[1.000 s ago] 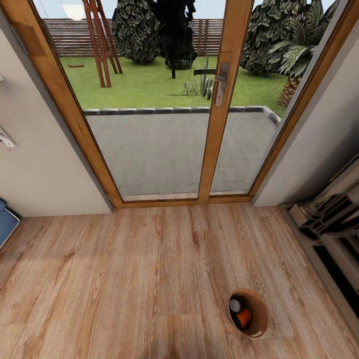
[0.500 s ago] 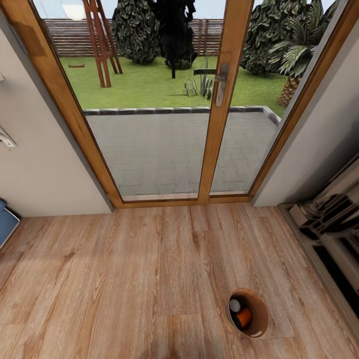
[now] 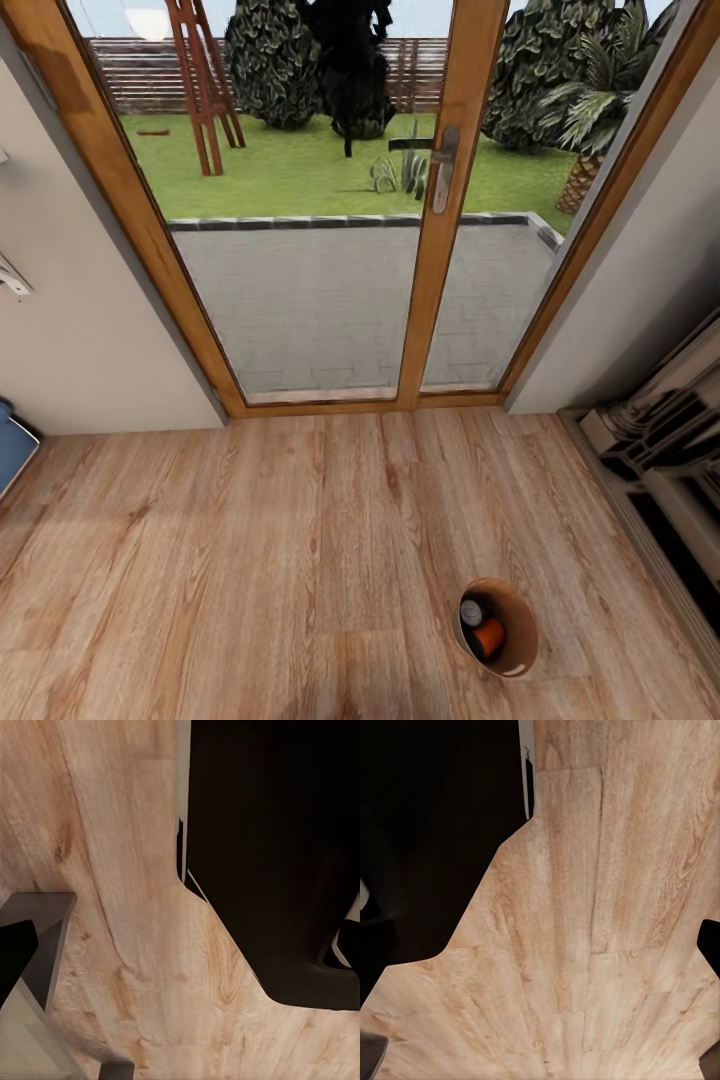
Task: Put the three can of soda from the living room inside the tash can in the kitchen.
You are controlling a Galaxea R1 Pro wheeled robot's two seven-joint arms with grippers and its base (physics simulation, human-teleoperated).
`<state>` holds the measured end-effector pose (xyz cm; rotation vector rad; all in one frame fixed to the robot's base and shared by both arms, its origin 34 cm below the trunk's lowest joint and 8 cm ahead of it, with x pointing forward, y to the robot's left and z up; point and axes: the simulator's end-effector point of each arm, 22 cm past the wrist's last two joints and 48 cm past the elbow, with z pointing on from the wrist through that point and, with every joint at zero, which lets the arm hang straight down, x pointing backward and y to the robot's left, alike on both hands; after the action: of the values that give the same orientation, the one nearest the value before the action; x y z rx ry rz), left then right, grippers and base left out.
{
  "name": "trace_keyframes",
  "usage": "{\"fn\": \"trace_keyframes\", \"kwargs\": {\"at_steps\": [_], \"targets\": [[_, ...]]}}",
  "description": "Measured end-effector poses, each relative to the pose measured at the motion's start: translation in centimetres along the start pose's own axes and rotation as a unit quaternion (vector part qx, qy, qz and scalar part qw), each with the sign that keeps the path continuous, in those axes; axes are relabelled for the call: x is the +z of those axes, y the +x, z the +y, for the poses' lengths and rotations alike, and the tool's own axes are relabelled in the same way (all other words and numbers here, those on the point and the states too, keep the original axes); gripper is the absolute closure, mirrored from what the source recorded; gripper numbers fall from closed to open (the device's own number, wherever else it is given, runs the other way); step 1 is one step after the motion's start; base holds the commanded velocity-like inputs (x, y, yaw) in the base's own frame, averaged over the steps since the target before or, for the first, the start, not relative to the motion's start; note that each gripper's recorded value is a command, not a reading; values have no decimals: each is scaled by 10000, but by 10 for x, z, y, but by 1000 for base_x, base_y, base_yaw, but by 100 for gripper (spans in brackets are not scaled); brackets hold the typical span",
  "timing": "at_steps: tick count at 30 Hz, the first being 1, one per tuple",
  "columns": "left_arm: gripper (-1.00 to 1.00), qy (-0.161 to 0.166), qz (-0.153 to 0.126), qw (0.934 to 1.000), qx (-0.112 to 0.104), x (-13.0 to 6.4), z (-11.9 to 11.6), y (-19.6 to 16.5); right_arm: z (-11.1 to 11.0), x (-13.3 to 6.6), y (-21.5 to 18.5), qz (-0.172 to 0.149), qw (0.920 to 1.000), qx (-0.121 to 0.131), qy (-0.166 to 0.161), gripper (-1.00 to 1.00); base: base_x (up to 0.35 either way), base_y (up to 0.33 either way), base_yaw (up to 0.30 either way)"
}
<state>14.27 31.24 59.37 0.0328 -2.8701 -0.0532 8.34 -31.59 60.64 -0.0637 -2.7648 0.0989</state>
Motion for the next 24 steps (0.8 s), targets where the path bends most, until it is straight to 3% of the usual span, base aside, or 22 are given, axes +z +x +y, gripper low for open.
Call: {"fn": "trace_keyframes", "kwargs": {"at_steps": [24], "targets": [[-100, -2, 2, 10000, 1, 0, 0, 0, 0, 0, 0, 0, 10000, 0, 0, -100, 0, 0, 0]]}}
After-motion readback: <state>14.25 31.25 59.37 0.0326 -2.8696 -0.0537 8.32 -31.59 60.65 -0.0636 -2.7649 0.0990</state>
